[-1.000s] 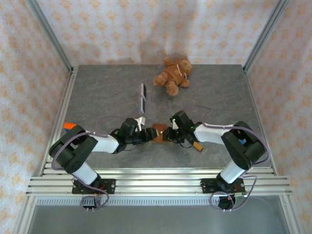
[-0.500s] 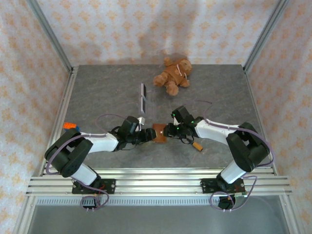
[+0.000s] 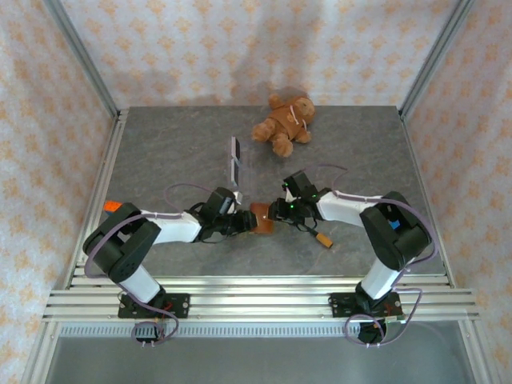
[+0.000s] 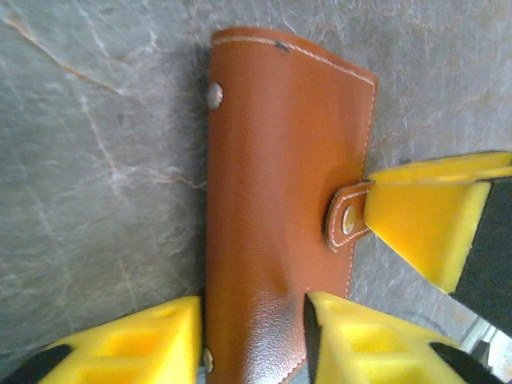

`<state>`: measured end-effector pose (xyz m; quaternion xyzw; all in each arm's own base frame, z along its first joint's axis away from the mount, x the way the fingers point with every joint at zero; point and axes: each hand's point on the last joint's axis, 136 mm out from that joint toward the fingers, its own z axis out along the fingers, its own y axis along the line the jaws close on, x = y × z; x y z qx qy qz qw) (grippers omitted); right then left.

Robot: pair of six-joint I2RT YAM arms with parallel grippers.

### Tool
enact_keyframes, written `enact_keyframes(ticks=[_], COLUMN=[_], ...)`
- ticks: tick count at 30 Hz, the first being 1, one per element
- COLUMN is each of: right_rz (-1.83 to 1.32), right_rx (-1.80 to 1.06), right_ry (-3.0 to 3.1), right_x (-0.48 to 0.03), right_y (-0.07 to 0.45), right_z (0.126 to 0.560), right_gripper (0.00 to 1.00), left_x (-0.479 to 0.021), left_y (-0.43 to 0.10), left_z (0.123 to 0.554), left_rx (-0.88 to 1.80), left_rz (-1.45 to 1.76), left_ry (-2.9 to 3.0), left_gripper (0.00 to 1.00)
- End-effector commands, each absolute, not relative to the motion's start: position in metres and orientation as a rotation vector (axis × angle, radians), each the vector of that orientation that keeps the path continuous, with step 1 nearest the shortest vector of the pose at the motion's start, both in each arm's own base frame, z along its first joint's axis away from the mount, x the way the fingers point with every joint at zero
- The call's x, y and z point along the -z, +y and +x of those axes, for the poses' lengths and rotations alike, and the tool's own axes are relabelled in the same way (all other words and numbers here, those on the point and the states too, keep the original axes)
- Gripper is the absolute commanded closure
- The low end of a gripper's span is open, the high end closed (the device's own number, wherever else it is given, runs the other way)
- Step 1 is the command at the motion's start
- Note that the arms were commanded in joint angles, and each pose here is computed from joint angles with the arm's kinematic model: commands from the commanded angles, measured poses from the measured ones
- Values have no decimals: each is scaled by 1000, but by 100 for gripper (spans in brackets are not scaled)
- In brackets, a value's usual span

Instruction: Put the credit cards into the card holder

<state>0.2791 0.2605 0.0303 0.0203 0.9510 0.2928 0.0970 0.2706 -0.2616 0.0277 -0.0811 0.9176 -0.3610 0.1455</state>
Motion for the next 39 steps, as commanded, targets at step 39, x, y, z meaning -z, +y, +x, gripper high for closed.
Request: enact_keyframes(ticks=[39], right_rz=[-207], right_rx=[-732], right_ry=[2633], right_x=[-90], right_y=[277], right_z=[256], right_gripper=[57], left_x=[-91], left_y=[-267], left_z=[241], left_rx=[1134], left_rz=[-156], left_ry=[2626], left_gripper=[100])
